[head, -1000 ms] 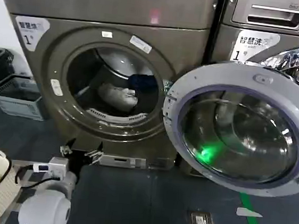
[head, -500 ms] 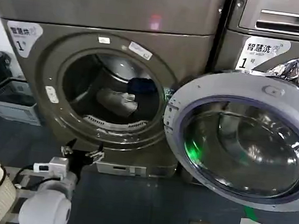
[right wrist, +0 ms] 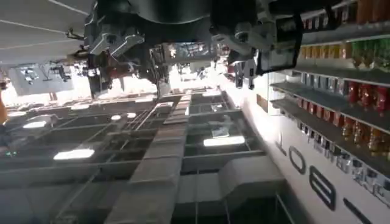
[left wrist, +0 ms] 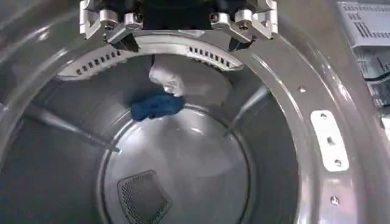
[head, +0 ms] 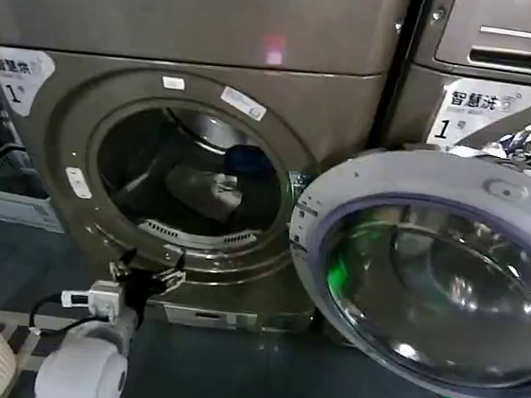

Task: Grasp the clothes from the dryer.

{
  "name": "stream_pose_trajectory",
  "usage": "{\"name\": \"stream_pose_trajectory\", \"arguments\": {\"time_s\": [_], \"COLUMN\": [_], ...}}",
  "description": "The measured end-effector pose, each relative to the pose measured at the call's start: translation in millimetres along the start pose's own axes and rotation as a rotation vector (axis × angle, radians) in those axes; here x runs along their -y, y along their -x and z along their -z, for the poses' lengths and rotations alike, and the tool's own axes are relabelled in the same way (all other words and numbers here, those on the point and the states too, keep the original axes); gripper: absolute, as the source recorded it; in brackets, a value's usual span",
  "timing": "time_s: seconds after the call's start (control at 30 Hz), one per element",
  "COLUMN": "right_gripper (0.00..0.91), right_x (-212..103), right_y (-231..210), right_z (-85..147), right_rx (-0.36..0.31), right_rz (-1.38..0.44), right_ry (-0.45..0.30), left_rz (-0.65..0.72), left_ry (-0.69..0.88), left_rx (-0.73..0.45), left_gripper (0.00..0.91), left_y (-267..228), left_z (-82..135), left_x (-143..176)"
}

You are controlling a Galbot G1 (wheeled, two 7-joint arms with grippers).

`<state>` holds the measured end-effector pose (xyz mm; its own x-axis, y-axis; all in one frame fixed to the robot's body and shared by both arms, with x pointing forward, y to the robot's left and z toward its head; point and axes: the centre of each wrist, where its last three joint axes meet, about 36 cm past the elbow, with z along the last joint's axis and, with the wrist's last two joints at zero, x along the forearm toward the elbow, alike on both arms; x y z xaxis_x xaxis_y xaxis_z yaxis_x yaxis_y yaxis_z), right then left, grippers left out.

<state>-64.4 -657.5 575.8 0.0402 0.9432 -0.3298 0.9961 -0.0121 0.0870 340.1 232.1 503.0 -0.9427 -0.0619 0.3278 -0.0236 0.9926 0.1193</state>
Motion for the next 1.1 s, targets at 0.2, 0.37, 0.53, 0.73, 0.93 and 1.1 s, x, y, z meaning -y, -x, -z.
{"name": "stream_pose_trajectory", "arguments": {"time_s": [0.2,0.37,0.53,0.73,0.93,1.1], "right_gripper": [0.907,0.907,0.907,0.907,0.907,0.907], "right_x": [-1.8,-5.0,-5.0,-5.1,-6.4,-8.4], "right_y": [-0.4,-1.6,-2.4,-3.1,-4.0,-5.3], "right_z": [-0.2,-1.3,-1.3,-2.4,-4.5,-6.1], "right_rx": [0.000,-0.001,-0.001,-0.003,-0.007,-0.005], "right_rz": [0.004,0.010,0.011,0.010,0.012,0.014], "right_ry": [0.000,0.003,0.002,0.002,-0.010,-0.018], "left_rz": [0.002,0.004,0.005,0.004,0.006,0.027], "left_ry": [-0.002,0.000,0.001,0.001,0.002,0.012], "left_rx": [0.001,-0.003,-0.001,-0.002,-0.003,-0.002], "left_gripper": [0.907,0.907,0.907,0.907,0.907,0.907], "left_y": [-1.6,-1.9,-1.5,-0.2,0.5,4.5], "left_z": [0.3,-1.1,-0.5,-0.6,-0.7,-0.3], "left_x": [-0.4,-0.9,-1.2,-1.2,-1.2,-1.2]}}
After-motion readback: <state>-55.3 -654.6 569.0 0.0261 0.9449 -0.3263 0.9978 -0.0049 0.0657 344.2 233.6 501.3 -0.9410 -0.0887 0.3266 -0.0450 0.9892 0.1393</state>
